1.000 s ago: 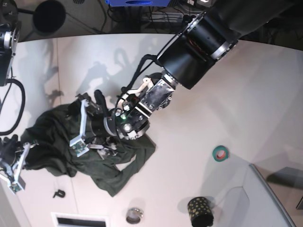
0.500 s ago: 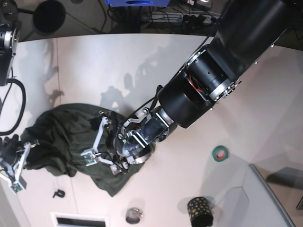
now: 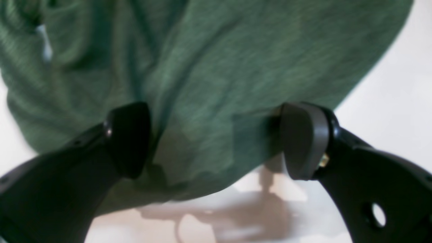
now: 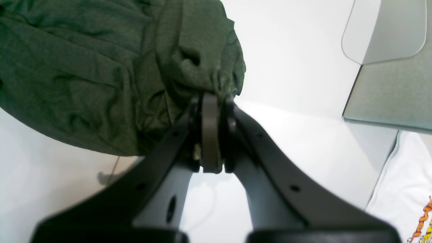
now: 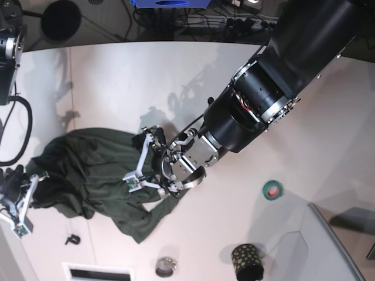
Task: Layout the t-shirt on the table in an organized manner, then fold the t-shirt properly
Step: 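Lower the shirt and regrasp a fold with the left gripper, then drag the held shirt part with the left gripper away from the right gripper, then move the left gripper back over the shirt and grasp it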
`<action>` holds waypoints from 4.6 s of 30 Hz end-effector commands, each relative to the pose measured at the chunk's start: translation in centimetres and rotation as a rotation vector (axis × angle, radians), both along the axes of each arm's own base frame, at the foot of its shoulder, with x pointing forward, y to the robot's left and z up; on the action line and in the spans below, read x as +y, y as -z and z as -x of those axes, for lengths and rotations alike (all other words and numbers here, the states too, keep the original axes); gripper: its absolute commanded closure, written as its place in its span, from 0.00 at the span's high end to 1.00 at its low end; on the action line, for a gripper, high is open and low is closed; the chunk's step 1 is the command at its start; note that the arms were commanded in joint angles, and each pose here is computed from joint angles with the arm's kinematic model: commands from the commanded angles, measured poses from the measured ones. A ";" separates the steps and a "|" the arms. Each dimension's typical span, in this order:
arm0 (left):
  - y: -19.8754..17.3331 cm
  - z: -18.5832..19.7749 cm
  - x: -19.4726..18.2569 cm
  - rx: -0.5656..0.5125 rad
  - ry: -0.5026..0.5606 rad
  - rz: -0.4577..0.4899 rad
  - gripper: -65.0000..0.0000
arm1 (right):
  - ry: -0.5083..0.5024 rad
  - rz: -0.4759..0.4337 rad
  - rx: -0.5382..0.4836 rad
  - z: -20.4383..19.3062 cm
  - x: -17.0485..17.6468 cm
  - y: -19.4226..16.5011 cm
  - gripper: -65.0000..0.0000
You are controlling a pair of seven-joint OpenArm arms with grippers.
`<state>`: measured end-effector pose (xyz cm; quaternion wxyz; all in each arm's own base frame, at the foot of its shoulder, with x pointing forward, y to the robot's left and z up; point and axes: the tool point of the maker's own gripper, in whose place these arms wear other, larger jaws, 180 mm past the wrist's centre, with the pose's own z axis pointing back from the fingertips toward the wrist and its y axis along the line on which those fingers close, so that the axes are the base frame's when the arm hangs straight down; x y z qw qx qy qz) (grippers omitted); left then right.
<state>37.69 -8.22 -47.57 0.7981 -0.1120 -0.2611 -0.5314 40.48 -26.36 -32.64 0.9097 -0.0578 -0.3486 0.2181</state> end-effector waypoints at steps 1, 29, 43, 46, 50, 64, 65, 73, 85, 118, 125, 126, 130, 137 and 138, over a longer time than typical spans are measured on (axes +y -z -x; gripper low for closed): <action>-1.8 -1.0 -1.9 -0.036 0.019 0.051 0.86 | 0.004 0.008 -0.069 -1.2 -0.7 -2.4 0.00; -10.0 -6.0 -1.8 -0.130 -0.126 0.181 0.00 | -0.011 0.024 -0.110 -1.4 -0.3 -3.8 0.00; -12.8 -1.5 7.5 -0.256 -0.135 0.020 0.00 | -0.024 0.131 -0.152 2.6 1.7 -7.2 0.00; -11.3 1.7 9.8 -0.243 -0.119 -0.014 0.00 | -0.029 0.114 -0.087 4.3 2.1 -4.5 0.00; -9.3 5.9 12.1 -0.200 -0.093 -0.054 0.00 | 0.017 0.058 -0.015 7.2 2.2 -1.3 0.00; -5.2 10.6 17.1 -0.090 -0.092 -0.175 0.00 | 0.114 -0.045 0.071 10.9 2.5 2.5 0.00; -5.2 10.6 17.1 -0.090 -0.092 -0.175 0.00 | 0.114 -0.057 0.071 10.9 2.9 2.6 0.00; -6.2 10.4 16.9 -0.152 -0.066 -0.203 0.11 | 0.114 -0.075 0.072 10.9 3.5 2.8 0.00; -4.5 13.2 19.4 -0.216 -0.008 -0.398 0.41 | 0.116 -0.076 0.079 11.0 3.5 3.0 0.00; 1.8 11.4 1.6 -0.251 0.439 -0.328 0.73 | 0.124 -0.126 0.126 11.7 3.6 5.8 0.00; 4.6 10.6 1.8 -0.188 0.404 -0.357 0.72 | 0.160 -0.127 0.116 11.8 2.5 5.5 0.00; 5.2 10.9 2.1 -0.165 0.405 -0.371 0.70 | 0.175 -0.127 0.113 11.9 2.0 5.5 0.00; 6.3 12.0 2.3 -0.131 0.416 -0.358 0.41 | 0.204 -0.123 0.105 12.0 1.0 5.2 0.00; 7.0 13.5 2.7 -0.073 0.451 -0.353 0.00 | 0.198 -0.124 0.108 12.0 1.2 5.3 0.00; 7.2 13.9 2.7 -0.045 0.450 -0.342 0.00 | 0.198 -0.126 0.108 12.0 1.3 5.3 0.00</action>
